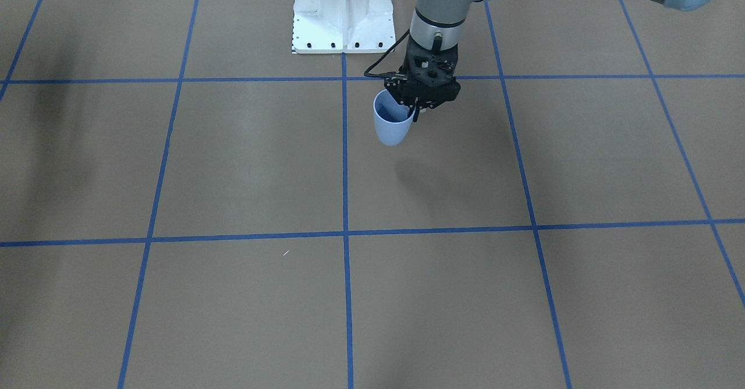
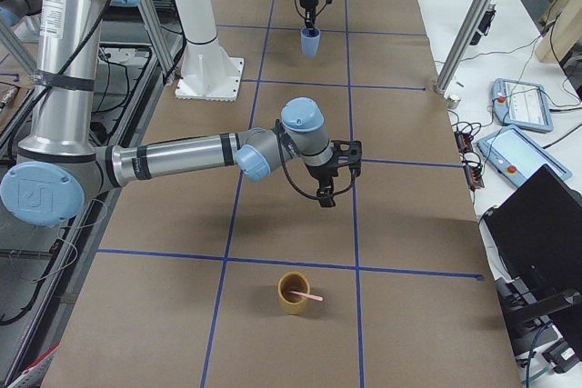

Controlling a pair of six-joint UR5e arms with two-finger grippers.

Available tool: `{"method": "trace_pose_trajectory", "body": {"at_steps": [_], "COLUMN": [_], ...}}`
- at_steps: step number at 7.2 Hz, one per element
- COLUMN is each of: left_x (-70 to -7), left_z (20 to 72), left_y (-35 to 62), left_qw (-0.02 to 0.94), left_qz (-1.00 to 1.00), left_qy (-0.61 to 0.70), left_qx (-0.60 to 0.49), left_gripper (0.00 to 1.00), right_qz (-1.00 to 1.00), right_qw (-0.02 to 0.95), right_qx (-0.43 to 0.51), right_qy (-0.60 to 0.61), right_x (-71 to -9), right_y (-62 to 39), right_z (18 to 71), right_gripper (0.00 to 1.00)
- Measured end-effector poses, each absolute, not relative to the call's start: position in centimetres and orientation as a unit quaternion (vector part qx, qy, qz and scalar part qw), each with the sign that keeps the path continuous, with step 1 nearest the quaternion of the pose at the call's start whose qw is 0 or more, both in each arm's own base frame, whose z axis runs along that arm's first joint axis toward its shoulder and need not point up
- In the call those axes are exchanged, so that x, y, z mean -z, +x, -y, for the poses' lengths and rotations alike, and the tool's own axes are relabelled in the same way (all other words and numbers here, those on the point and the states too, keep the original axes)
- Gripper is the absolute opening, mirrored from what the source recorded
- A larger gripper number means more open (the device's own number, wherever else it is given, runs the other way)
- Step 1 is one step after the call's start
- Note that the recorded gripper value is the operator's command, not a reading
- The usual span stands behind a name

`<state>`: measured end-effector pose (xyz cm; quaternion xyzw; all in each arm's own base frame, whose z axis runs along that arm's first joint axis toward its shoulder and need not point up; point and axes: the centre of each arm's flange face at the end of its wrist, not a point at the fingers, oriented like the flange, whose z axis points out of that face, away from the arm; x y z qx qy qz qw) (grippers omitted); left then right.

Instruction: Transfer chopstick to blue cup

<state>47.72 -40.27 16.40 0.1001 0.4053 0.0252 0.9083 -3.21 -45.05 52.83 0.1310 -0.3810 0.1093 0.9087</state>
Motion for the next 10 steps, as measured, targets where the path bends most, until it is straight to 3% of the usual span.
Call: {"method": "trace_pose_trajectory", "body": {"at_steps": [5, 6, 7, 8, 10], "left_x": [-14.2, -14.4, -14.4, -14.4, -13.4], "left_z": [38.0, 38.0, 38.0, 38.0, 38.3], "left_y": [58.6, 58.9, 59.0, 59.0, 57.6], "left_qw": [0.911, 0.911, 0.910, 0.910, 0.905], "left_qz": [-0.400, -0.401, -0.401, -0.402, -0.411], "left_qy": [0.098, 0.099, 0.099, 0.101, 0.111], "left_qx": [-0.005, -0.006, -0.008, -0.009, -0.013], "left_gripper": [0.00, 0.24, 0.92, 0.98, 0.99], "right_qz": [0.382, 0.382, 0.382, 0.382, 0.383], "right_qw": [0.909, 0.908, 0.908, 0.908, 0.908], "right_qx": [-0.109, -0.109, -0.109, -0.109, -0.108], "right_qy": [0.130, 0.130, 0.130, 0.130, 0.131], "right_x": [-52.9, -52.9, -52.8, -52.8, -52.7], "right_y": [-3.2, -3.2, -3.2, -3.3, -3.3], "right_z": [45.0, 45.0, 45.0, 45.0, 45.1], "right_gripper": [1.00, 1.00, 1.00, 1.00, 1.00]}}
